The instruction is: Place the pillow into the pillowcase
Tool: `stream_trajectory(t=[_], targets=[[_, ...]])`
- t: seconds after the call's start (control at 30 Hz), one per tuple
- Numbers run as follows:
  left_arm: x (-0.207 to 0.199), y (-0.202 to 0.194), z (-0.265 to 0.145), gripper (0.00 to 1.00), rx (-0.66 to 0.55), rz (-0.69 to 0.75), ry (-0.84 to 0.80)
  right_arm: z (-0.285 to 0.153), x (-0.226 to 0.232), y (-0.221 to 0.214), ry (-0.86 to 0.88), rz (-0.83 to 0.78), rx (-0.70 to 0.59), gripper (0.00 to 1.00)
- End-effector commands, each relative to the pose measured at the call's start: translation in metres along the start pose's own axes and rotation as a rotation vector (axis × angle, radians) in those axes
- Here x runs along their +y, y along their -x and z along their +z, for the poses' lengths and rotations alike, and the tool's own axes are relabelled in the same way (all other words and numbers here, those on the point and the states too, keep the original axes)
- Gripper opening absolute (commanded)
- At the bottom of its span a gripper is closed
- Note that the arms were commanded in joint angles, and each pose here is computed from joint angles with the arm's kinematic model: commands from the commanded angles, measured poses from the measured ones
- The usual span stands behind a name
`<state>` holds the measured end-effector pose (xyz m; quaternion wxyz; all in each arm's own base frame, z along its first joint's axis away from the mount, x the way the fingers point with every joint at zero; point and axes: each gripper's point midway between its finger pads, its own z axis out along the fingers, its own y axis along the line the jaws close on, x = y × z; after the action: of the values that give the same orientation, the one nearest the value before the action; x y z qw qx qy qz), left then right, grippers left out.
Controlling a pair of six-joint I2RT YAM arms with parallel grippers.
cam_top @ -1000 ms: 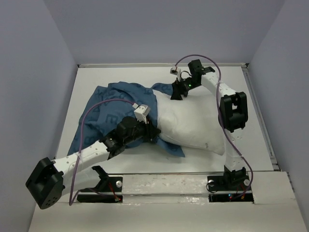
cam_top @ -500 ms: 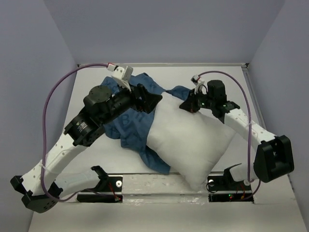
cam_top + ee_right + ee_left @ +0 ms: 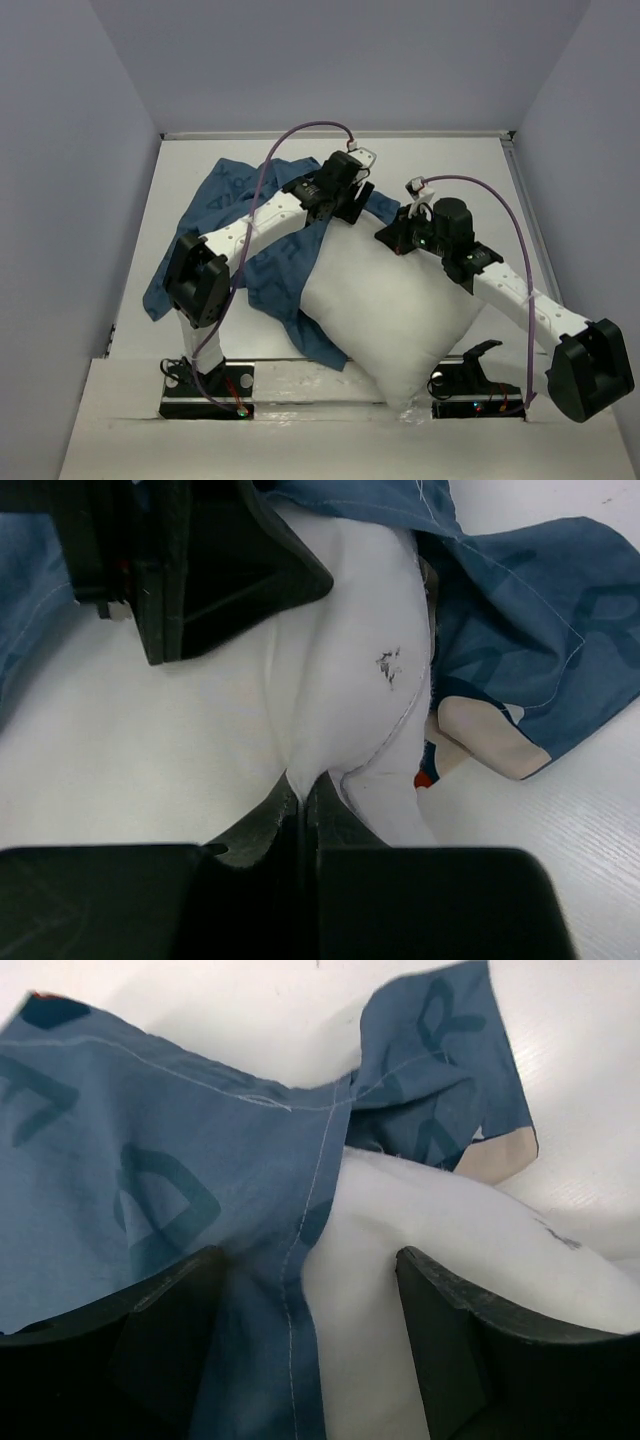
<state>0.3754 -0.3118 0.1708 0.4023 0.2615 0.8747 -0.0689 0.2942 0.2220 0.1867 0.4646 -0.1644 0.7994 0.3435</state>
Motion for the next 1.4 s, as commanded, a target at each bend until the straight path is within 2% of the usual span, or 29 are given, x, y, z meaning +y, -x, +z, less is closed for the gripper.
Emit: stream_trajectory(t=[0.0, 0.03, 0.17, 0.37, 0.43, 0.53, 0.6, 0.63, 0.67, 0.77, 0.83, 0.87, 1.0, 1.13, 1.2, 1.37], targets=[[0.020, 0.047, -0.030, 0.81, -0.098, 0.081, 0.078, -0.001, 0.016, 0.027, 0.054, -0.040, -0.106, 0.00], [0.023, 0.045, -0.028, 0.80, -0.095, 0.087, 0.093, -0.001, 0.016, 0.027, 0.054, -0.040, -0.106, 0.00], [0.028, 0.038, -0.026, 0.67, -0.080, 0.096, 0.140, -0.001, 0.016, 0.027, 0.055, -0.044, -0.106, 0.00], [0.031, 0.031, -0.024, 0.67, -0.072, 0.141, 0.163, 0.000, 0.017, 0.027, 0.062, -0.041, -0.102, 0.00], [0.026, 0.026, -0.018, 0.64, -0.067, 0.151, 0.144, 0.000, 0.018, 0.028, 0.065, -0.043, -0.101, 0.00], [0.022, 0.029, -0.013, 0.49, -0.075, 0.155, 0.124, 0.001, 0.019, 0.028, 0.076, -0.038, -0.095, 0.00], [0.019, 0.037, -0.011, 0.23, -0.089, 0.152, 0.113, 0.002, 0.018, 0.029, 0.069, -0.037, -0.099, 0.00], [0.017, 0.040, -0.011, 0.05, -0.095, 0.149, 0.107, 0.003, 0.018, 0.030, 0.067, -0.034, -0.100, 0.00], [0.016, 0.044, -0.011, 0.00, -0.106, 0.145, 0.100, 0.002, 0.019, 0.032, 0.070, -0.031, -0.106, 0.00], [-0.002, 0.072, -0.022, 0.00, -0.184, 0.101, 0.022, 0.003, 0.023, 0.046, 0.065, 0.016, -0.169, 0.00], [-0.028, 0.094, -0.036, 0.00, -0.258, 0.054, -0.090, 0.004, 0.023, 0.054, 0.056, 0.090, -0.213, 0.00], [-0.038, 0.104, -0.045, 0.00, -0.292, 0.035, -0.139, 0.002, 0.028, 0.069, 0.082, 0.090, -0.279, 0.00], [-0.090, 0.135, -0.091, 0.00, -0.427, -0.063, -0.434, 0.004, 0.043, 0.100, 0.173, 0.102, -0.402, 0.00], [-0.103, 0.131, -0.108, 0.00, -0.448, -0.151, -0.528, 0.007, 0.065, 0.128, 0.286, 0.014, -0.501, 0.00], [-0.107, 0.123, -0.118, 0.00, -0.450, -0.165, -0.575, 0.012, 0.069, 0.129, 0.323, 0.002, -0.500, 0.00], [-0.123, 0.127, -0.162, 0.00, -0.498, -0.238, -0.752, 0.043, 0.040, 0.129, 0.253, 0.108, -0.551, 0.00]])
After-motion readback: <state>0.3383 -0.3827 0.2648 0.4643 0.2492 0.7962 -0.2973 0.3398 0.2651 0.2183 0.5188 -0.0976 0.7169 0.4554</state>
